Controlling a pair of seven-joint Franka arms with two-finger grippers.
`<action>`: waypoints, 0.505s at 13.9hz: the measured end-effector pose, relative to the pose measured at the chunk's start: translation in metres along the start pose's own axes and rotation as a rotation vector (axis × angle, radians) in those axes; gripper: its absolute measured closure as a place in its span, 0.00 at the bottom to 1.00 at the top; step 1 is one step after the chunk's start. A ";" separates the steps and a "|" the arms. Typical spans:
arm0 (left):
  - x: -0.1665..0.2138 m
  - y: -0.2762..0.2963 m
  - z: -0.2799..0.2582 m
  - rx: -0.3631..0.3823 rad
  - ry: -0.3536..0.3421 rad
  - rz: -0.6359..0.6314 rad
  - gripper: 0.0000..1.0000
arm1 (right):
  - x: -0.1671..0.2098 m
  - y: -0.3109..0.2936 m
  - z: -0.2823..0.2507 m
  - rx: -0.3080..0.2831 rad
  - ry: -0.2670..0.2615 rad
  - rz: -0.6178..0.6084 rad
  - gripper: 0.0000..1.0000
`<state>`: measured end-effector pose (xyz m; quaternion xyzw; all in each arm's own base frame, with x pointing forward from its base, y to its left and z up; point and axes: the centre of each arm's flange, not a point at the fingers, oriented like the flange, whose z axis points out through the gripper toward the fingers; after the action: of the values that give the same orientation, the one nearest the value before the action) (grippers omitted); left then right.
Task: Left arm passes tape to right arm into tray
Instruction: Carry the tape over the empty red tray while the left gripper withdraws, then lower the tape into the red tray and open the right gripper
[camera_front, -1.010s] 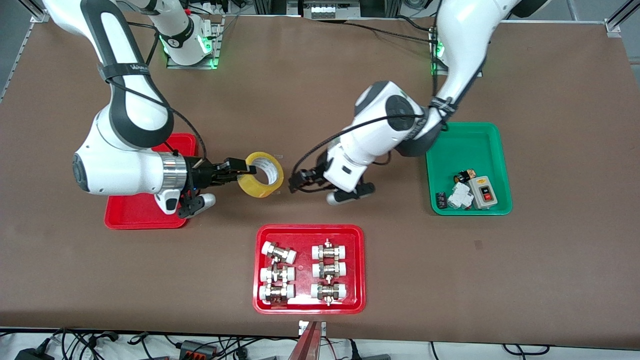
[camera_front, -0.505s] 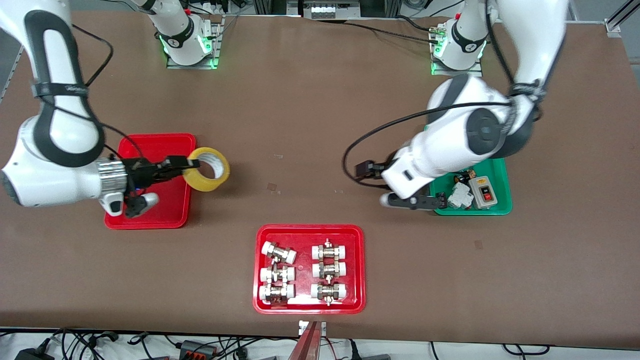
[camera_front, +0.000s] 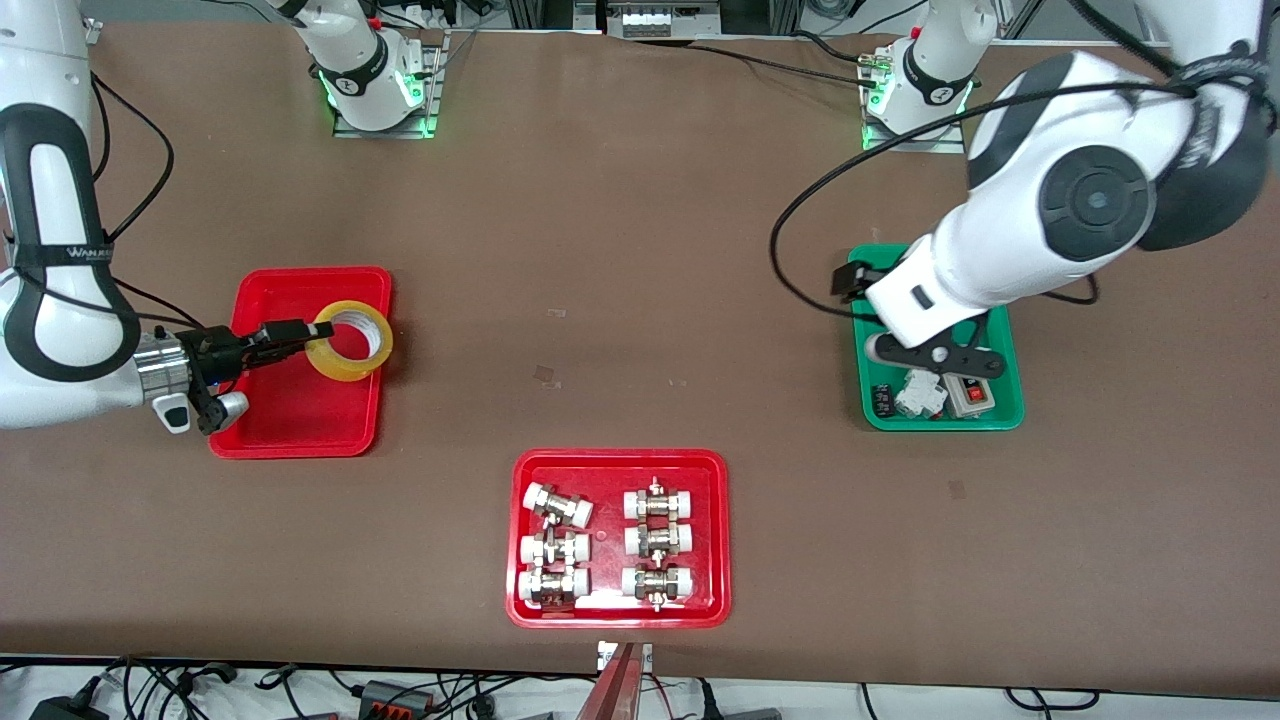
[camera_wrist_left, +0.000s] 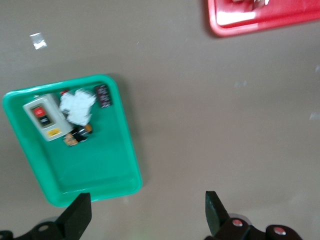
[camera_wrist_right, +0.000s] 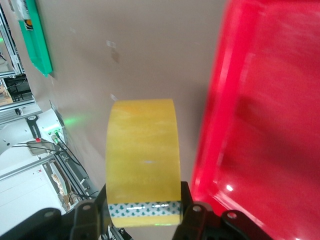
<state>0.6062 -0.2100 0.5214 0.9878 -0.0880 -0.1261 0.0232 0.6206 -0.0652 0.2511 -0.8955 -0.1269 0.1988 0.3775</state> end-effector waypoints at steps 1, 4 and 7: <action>0.000 -0.012 -0.002 0.000 -0.010 0.011 0.00 | -0.004 0.016 0.002 0.005 -0.006 0.000 0.45; -0.004 -0.045 0.000 -0.002 -0.066 0.020 0.00 | -0.012 0.052 0.012 0.021 -0.027 -0.018 0.45; -0.007 -0.069 -0.002 0.011 -0.083 0.061 0.00 | -0.014 0.076 0.022 -0.010 -0.053 -0.050 0.46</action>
<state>0.6120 -0.1408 0.5201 0.9788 -0.1194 -0.1656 0.0178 0.6042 -0.1079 0.1855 -0.8883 -0.1603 0.2123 0.3743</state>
